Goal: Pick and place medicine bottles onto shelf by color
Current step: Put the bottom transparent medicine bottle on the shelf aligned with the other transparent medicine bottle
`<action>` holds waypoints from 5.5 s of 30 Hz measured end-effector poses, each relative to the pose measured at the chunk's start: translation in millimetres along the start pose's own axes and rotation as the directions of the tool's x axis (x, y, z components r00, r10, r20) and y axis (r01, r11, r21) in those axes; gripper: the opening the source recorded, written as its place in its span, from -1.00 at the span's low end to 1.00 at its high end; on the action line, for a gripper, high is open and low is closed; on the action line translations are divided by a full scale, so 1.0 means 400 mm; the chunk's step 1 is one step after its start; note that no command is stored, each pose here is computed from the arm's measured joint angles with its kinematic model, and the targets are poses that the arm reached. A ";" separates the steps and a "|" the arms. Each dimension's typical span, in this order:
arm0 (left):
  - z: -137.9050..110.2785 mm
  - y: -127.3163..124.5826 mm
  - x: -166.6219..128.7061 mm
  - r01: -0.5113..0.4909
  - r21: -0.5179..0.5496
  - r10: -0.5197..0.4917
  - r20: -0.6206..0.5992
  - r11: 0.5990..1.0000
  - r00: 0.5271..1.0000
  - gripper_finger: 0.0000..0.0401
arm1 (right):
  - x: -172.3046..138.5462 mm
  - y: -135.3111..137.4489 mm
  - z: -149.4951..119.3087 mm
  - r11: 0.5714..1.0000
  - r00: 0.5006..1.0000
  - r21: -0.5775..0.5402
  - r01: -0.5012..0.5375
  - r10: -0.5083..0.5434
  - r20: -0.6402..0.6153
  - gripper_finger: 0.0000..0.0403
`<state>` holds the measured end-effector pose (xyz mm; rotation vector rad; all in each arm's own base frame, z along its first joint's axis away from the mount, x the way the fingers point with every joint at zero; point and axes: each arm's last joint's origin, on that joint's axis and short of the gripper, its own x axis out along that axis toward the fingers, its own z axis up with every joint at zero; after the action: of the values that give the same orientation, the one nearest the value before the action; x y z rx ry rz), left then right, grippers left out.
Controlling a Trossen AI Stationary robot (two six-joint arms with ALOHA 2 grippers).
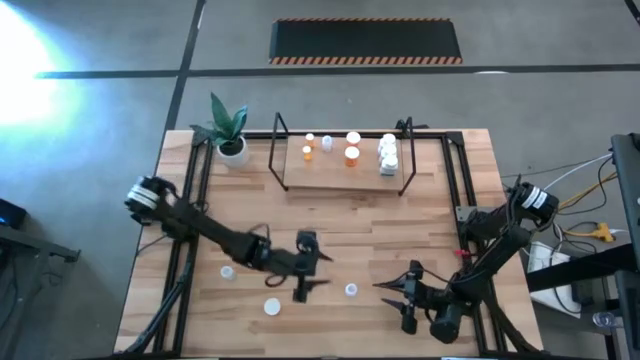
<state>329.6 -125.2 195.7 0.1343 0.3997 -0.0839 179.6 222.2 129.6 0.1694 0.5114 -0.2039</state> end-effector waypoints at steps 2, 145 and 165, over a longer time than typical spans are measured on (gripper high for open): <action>-0.024 -0.025 0.035 0.045 -0.063 -0.044 0.025 0.997 0.999 0.23 | -0.014 0.000 -0.012 1.000 1.000 0.021 0.007 -0.007 -0.001 -0.10; -0.089 0.633 0.081 -0.718 -0.318 0.692 -0.212 0.619 0.690 -0.38 | -0.027 -0.007 -0.015 0.996 0.990 0.024 0.082 -0.085 0.113 -0.10; -0.097 0.652 0.074 -0.707 -0.328 0.679 -0.217 0.626 0.702 0.00 | -0.027 -0.007 -0.015 0.996 0.990 0.025 0.082 -0.084 0.113 -0.10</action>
<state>370.0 136.3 178.2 -0.1139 0.4061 0.7852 166.9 222.3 129.4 0.1557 0.4036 -0.2986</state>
